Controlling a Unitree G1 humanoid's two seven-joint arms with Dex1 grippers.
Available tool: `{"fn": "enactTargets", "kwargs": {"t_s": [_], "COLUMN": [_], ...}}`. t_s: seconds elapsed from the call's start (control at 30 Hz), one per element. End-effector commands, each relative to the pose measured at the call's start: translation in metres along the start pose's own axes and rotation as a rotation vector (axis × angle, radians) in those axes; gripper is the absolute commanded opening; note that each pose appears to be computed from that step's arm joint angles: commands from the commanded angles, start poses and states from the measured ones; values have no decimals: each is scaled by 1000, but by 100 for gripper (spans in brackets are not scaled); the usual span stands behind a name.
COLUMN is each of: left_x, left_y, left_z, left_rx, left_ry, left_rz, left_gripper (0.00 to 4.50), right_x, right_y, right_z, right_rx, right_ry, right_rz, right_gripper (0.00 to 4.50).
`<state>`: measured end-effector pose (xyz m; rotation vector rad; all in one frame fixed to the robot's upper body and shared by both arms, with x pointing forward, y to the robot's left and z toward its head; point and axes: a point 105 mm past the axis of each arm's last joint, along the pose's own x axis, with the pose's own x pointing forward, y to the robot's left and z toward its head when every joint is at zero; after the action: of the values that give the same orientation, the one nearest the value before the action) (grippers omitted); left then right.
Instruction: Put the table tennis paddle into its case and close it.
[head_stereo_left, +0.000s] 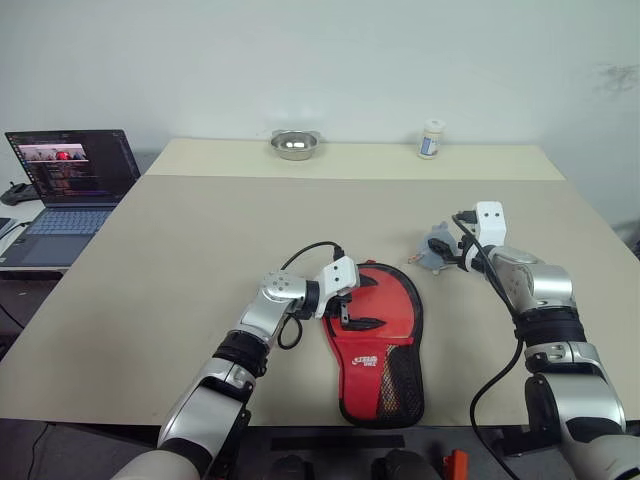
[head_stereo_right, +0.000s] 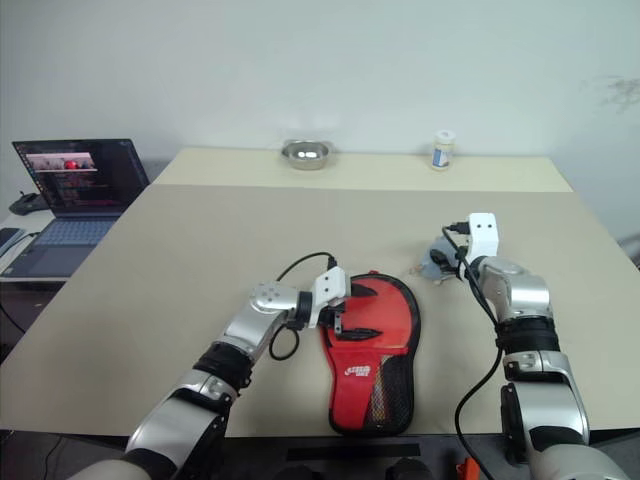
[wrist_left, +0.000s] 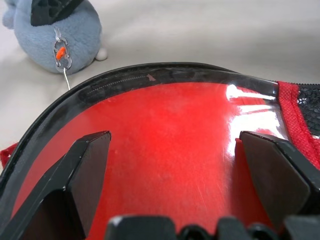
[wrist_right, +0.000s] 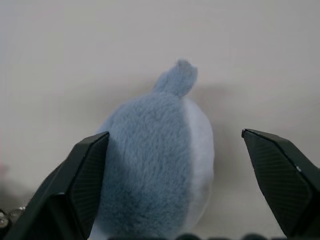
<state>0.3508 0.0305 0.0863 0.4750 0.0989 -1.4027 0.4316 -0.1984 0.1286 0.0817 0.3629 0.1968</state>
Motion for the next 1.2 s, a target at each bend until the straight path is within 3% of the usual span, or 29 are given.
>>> {"fn": "enactTargets", "kwargs": {"t_s": [0.03, 0.27, 0.4, 0.7, 0.87, 1.03, 1.2], "left_x": [3, 6, 8, 17, 25, 30, 35], "left_y": [-15, -21, -24, -40, -44, -44, -43], "left_z": [-32, -45, -49, -60, -60, -60, -59], "left_rx": [-53, -73, -76, -93, -123, -142, -147], "left_ry": [104, 124, 121, 110, 93, 88, 92], "left_rz": [-33, -74, -104, -152, -148, -132, -122], "left_gripper": [450, 450, 450, 450, 450, 450, 450], "right_x": [-5, -11, -18, -49, -87, -131, -173], "right_y": [3, 24, 19, -22, -40, -36, -7], "right_z": [12, 13, 22, 19, -8, -36, -66], "right_rx": [63, 61, 26, -82, -181, -248, -313], "right_ry": [-32, -36, -77, -64, 63, 220, 386], "right_rz": [29, 87, 50, -95, -111, -33, 128], "right_gripper": [326, 88, 20, 18, 18, 18, 18]}}
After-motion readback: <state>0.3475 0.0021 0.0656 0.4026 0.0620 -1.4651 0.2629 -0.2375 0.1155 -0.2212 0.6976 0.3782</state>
